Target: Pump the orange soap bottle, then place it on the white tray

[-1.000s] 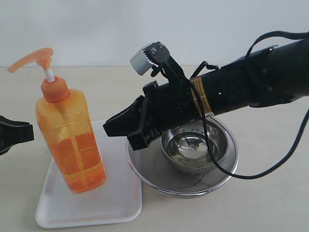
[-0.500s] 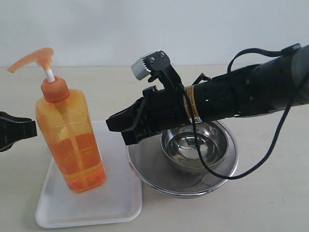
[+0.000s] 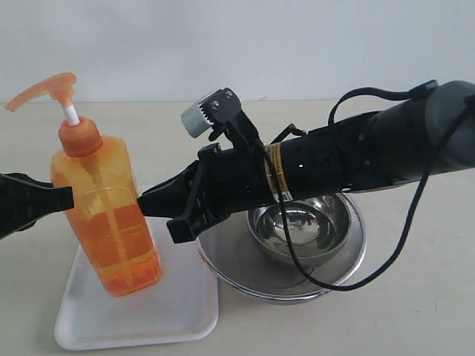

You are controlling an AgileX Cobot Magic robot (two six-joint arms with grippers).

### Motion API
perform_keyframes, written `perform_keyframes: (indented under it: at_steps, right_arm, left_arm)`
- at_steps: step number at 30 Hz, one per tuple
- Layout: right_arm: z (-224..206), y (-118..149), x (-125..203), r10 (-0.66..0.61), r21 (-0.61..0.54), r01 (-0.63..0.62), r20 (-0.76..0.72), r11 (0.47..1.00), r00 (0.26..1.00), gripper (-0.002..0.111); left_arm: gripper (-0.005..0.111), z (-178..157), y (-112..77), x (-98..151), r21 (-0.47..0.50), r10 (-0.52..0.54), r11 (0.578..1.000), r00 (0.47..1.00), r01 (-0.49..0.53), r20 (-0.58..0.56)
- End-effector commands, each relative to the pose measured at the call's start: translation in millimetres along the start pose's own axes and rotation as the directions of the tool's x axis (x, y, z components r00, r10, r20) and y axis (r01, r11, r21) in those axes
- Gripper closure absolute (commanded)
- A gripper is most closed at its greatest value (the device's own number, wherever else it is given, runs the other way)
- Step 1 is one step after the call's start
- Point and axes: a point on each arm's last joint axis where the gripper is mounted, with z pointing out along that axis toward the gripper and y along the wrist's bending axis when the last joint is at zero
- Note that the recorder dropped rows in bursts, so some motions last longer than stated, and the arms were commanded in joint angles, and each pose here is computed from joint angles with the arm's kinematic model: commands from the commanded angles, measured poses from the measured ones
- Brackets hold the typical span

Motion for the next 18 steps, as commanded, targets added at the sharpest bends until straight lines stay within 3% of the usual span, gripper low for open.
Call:
perform_keyframes:
  at_steps: [1,18]
  right_arm:
    - [2.3,-4.6,1.2,-0.011,0.082,0.013,-0.021,0.997,1.0,0.106]
    - [2.2,-5.4,1.0,-0.007,0.091,0.009,-0.019,0.996,1.0,0.106]
  left_arm:
    - [0.102,0.4,-1.0,-2.2,0.004,0.008,1.0,1.0,-0.008,0.014]
    - [0.102,2.5,-1.3,-5.3,0.009,0.008,1.0,0.999,-0.008,0.051]
